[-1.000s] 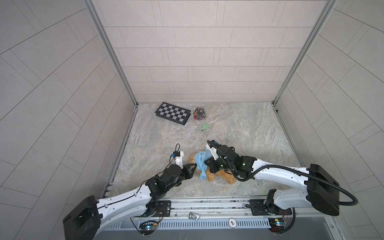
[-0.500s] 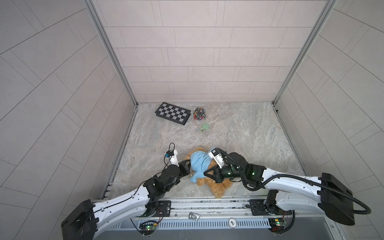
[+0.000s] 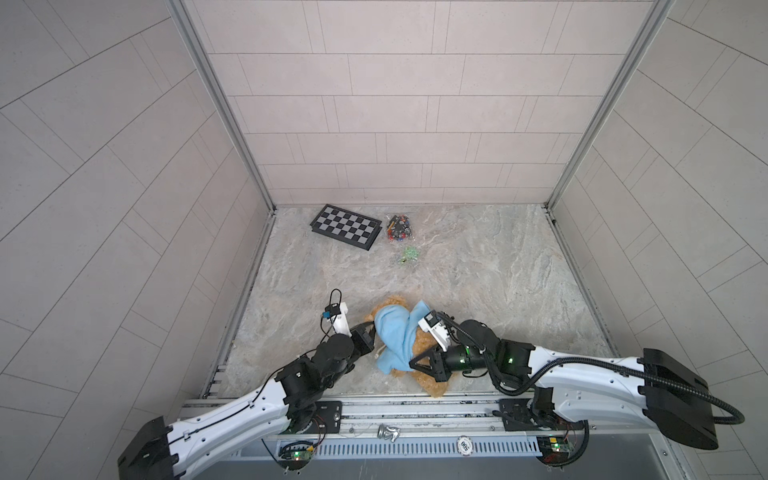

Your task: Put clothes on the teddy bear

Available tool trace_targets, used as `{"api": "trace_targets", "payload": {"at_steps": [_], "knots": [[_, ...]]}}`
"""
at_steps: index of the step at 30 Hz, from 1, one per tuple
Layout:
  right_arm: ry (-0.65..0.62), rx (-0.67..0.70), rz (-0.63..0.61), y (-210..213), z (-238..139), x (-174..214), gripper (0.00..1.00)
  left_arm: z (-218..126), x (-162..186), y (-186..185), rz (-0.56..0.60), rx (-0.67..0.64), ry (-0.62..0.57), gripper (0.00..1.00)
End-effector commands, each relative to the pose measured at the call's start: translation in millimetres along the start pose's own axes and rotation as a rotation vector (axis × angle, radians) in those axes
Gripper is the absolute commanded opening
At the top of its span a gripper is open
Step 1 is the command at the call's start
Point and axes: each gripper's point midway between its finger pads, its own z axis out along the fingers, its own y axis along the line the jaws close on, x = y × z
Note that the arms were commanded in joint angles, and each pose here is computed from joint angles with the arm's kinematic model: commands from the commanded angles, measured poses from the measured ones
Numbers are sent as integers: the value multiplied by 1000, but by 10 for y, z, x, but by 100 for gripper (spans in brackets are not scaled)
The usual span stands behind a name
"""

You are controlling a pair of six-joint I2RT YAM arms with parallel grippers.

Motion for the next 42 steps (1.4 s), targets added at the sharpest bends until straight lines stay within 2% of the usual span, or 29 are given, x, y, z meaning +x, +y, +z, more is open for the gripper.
{"api": "trace_targets", "payload": {"at_steps": [1, 3, 6, 10, 12, 14, 16, 19, 22, 26, 30, 35, 38, 39, 42], "knots": [[321, 204, 38, -491, -152, 834, 0, -63, -400, 179, -23, -94, -214, 0], [318, 283, 15, -605, -240, 831, 0, -68, -397, 163, -29, -83, -211, 0], [230, 392, -13, -696, -437, 671, 0, -93, -389, 194, -17, -93, -205, 0], [-85, 233, -98, -359, -589, 278, 0, -132, -364, 298, -15, -106, -204, 0], [-181, 200, -78, -348, -675, 204, 0, -140, -351, 332, -17, -108, -204, 0], [-222, 188, -51, -391, -717, 211, 0, -148, -341, 358, -24, -105, -205, 0], [-217, 198, -32, -450, -719, 266, 0, -157, -333, 376, -35, -99, -209, 0], [-142, 311, -5, -676, -699, 428, 0, -172, -339, 377, -42, -95, -218, 0], [-121, 368, -12, -763, -647, 429, 0, -158, -321, 326, -46, -79, -212, 0], [-141, 330, -129, -501, -478, 127, 0, -105, -254, 210, -48, -55, -171, 0], [-95, 356, -226, -335, -306, -186, 3, -103, -180, 95, -41, -48, -120, 0], [-102, 380, -181, -555, -289, -442, 8, -204, -114, 71, 22, -90, -62, 0], [-78, 403, -158, -825, -313, -534, 6, -203, 73, 97, 88, -102, 46, 0], [-56, 397, -149, -895, -300, -546, 4, -207, 133, 127, 127, -116, 83, 5], [-1, 381, -154, -1032, -255, -576, 2, -254, 271, 187, 260, -141, 185, 28]]}}
